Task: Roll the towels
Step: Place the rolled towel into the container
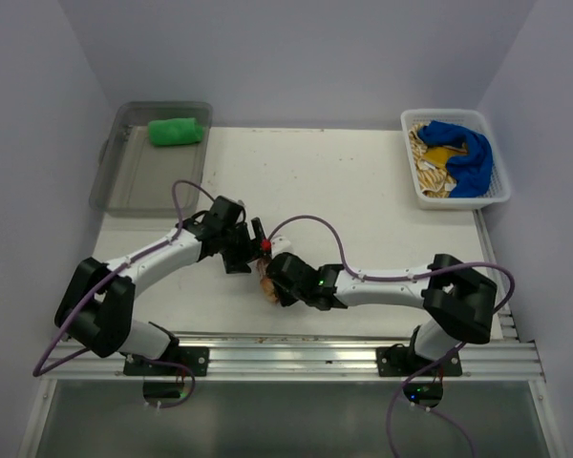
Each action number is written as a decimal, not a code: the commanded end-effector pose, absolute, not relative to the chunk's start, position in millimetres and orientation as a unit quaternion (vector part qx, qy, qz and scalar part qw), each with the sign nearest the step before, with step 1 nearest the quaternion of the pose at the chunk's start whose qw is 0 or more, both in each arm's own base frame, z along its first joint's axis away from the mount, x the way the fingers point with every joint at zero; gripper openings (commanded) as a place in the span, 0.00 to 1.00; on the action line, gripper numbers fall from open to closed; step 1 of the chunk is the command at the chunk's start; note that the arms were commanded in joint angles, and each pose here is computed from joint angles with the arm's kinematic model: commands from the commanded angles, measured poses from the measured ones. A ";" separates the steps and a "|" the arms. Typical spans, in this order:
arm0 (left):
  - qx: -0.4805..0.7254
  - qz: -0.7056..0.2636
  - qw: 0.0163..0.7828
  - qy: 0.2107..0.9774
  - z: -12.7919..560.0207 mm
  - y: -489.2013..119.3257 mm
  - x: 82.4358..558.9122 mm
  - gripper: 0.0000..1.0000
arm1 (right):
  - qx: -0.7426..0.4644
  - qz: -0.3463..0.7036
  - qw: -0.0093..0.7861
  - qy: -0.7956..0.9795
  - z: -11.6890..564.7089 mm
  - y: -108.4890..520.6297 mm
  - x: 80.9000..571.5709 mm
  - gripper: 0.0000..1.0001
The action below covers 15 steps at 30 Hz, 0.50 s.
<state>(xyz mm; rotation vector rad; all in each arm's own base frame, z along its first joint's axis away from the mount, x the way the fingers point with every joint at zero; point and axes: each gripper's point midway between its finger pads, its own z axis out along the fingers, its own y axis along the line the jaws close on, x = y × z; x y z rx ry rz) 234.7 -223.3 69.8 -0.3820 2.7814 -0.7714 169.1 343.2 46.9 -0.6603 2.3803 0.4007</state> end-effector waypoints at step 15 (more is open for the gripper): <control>-0.081 -0.321 0.094 0.939 65.8 -241.9 224.3 0.76 | -0.186 0.288 0.262 0.902 49.9 355.7 168.0 0.00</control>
